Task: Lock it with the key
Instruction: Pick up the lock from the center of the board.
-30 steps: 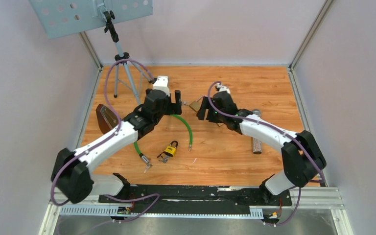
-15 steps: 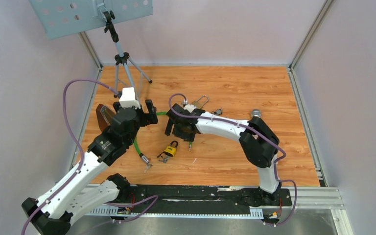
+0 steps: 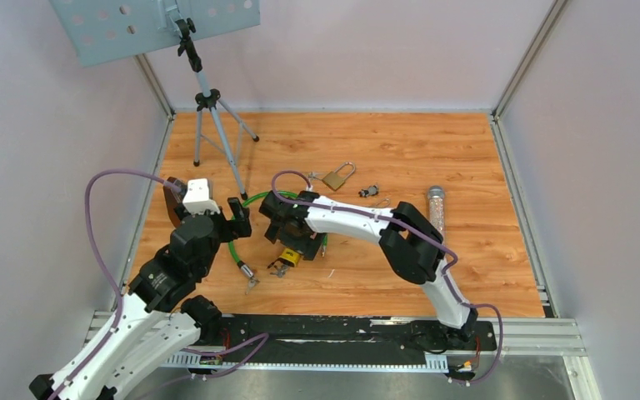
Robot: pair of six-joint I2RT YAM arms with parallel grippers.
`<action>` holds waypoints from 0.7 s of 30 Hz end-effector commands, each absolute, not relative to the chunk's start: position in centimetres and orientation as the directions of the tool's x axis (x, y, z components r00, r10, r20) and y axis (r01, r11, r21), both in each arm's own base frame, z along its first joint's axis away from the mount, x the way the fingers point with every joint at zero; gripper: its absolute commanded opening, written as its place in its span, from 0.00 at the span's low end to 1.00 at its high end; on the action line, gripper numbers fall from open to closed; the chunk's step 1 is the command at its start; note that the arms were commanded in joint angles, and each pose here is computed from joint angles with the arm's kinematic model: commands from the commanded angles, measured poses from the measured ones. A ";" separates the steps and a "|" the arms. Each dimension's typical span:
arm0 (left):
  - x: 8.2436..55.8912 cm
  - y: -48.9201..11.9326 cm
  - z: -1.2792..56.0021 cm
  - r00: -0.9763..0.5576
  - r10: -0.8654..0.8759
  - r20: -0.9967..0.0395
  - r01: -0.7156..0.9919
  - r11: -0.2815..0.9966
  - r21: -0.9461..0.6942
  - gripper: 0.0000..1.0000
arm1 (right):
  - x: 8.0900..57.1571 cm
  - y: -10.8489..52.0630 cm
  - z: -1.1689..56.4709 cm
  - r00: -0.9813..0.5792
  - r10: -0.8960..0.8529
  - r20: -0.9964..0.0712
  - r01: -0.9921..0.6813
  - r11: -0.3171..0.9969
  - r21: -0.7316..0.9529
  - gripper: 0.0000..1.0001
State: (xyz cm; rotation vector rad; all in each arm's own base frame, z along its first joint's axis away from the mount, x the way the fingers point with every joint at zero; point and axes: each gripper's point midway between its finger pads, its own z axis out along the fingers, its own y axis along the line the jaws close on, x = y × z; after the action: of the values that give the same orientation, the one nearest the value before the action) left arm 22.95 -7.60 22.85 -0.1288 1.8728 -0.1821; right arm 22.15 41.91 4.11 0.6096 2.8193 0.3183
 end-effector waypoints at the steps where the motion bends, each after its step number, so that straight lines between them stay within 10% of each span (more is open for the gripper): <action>1: 21.8 -5.9 22.7 -0.296 -0.245 -0.923 -0.073 0.970 -0.234 1.00 | 22.2 40.2 2.2 -0.834 0.500 -0.233 0.488 0.866 0.112 0.94; 11: 20.6 -4.8 23.5 -0.231 -0.306 -0.924 -0.071 0.952 -0.297 1.00 | 19.7 40.3 1.1 -0.838 0.486 -0.249 0.488 0.871 0.057 0.69; 21: 20.3 -5.2 22.8 -0.256 -0.325 -0.911 -0.063 0.946 -0.319 1.00 | 19.4 41.9 2.3 -0.847 0.471 -0.248 0.460 0.882 0.102 0.68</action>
State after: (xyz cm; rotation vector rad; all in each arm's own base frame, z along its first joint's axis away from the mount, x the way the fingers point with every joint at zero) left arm 20.42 -5.32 22.91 -0.2494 1.8273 -0.2370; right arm 19.37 41.47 2.19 0.6835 2.7952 0.0604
